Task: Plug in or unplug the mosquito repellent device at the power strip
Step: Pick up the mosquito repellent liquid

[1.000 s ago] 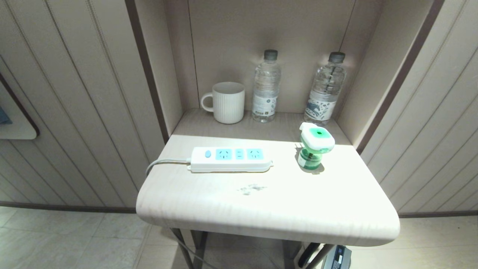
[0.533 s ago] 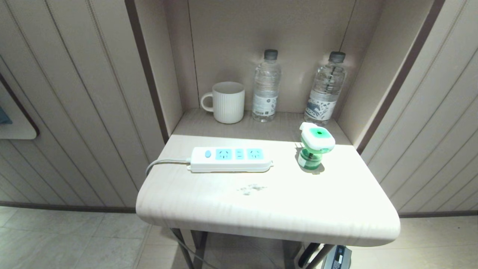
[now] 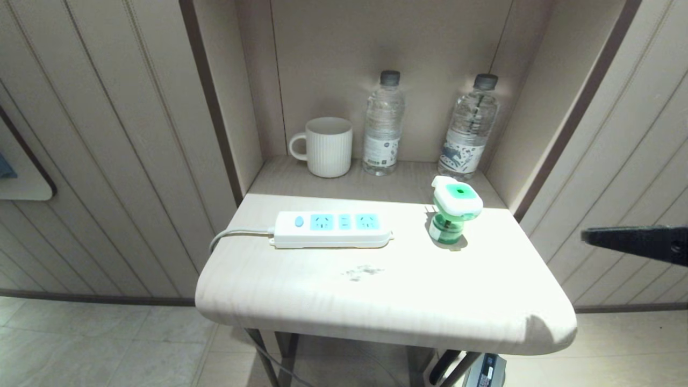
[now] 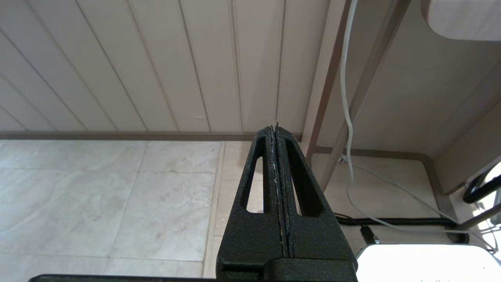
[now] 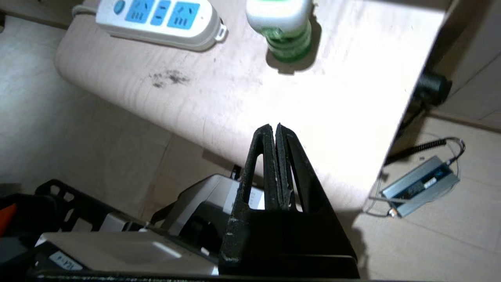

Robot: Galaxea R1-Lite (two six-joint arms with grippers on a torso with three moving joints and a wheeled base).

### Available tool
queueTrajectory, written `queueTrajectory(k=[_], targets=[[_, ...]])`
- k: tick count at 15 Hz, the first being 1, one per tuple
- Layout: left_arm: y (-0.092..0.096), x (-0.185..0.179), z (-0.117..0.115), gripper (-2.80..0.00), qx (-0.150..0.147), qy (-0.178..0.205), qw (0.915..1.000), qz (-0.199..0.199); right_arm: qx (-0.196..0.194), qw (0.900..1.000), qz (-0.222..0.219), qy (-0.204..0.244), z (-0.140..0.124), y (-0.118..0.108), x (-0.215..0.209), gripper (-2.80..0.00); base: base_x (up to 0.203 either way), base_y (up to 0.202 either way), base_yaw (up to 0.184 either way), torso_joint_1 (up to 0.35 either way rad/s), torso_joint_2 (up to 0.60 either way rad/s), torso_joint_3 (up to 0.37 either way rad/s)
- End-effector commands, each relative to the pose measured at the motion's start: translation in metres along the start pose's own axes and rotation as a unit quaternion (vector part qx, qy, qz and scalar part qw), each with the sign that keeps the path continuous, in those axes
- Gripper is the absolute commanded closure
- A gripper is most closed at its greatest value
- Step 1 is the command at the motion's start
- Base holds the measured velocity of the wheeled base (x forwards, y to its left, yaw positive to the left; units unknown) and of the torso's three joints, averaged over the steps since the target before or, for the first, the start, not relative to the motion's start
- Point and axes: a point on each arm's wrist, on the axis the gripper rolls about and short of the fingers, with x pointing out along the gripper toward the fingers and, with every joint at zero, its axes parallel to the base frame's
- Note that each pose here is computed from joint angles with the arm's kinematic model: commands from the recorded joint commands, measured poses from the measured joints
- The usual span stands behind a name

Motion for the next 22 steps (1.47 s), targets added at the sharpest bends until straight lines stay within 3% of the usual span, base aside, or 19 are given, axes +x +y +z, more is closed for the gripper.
queueTrajectory(k=[1,2,3,4,9,12,18,22], targets=[[0.0,0.0,0.0,0.0,0.0,0.001,1.0,0.0,-0.025,0.999,0.039,-0.006,-0.006,0.018,0.012,0.0,0.0,0.0,0.0,0.0,0.0,0.0],[0.0,0.0,0.0,0.0,0.0,0.001,1.0,0.0,-0.046,0.997,0.054,-0.016,-0.014,0.032,0.017,0.0,0.0,0.0,0.0,0.0,0.0,0.0],[0.0,0.0,0.0,0.0,0.0,0.001,1.0,0.0,-0.066,0.997,0.026,-0.029,-0.025,0.04,0.026,0.0,0.0,0.0,0.0,0.0,0.0,0.0],[0.0,0.0,0.0,0.0,0.0,0.001,1.0,0.0,-0.079,0.996,0.0,-0.052,-0.033,0.043,0.034,-2.8,0.0,0.0,0.0,0.0,0.0,0.0],[0.0,0.0,0.0,0.0,0.0,0.001,1.0,0.0,-0.084,0.982,-0.051,-0.162,-0.031,0.039,0.04,-2.8,0.0,0.0,0.0,0.0,0.0,0.0],[0.0,0.0,0.0,0.0,0.0,0.001,1.0,0.0,-0.07,0.975,-0.098,-0.189,-0.033,0.036,0.066,-2.8,0.0,0.0,0.0,0.0,0.0,0.0],[0.0,0.0,0.0,0.0,0.0,0.001,1.0,0.0,-0.07,0.957,-0.117,-0.258,-0.044,0.044,0.121,-2.8,0.0,0.0,0.0,0.0,0.0,0.0],[0.0,0.0,0.0,0.0,0.0,0.001,1.0,0.0,-0.068,0.943,-0.149,-0.291,-0.039,0.026,0.135,-2.8,0.0,0.0,0.0,0.0,0.0,0.0]])
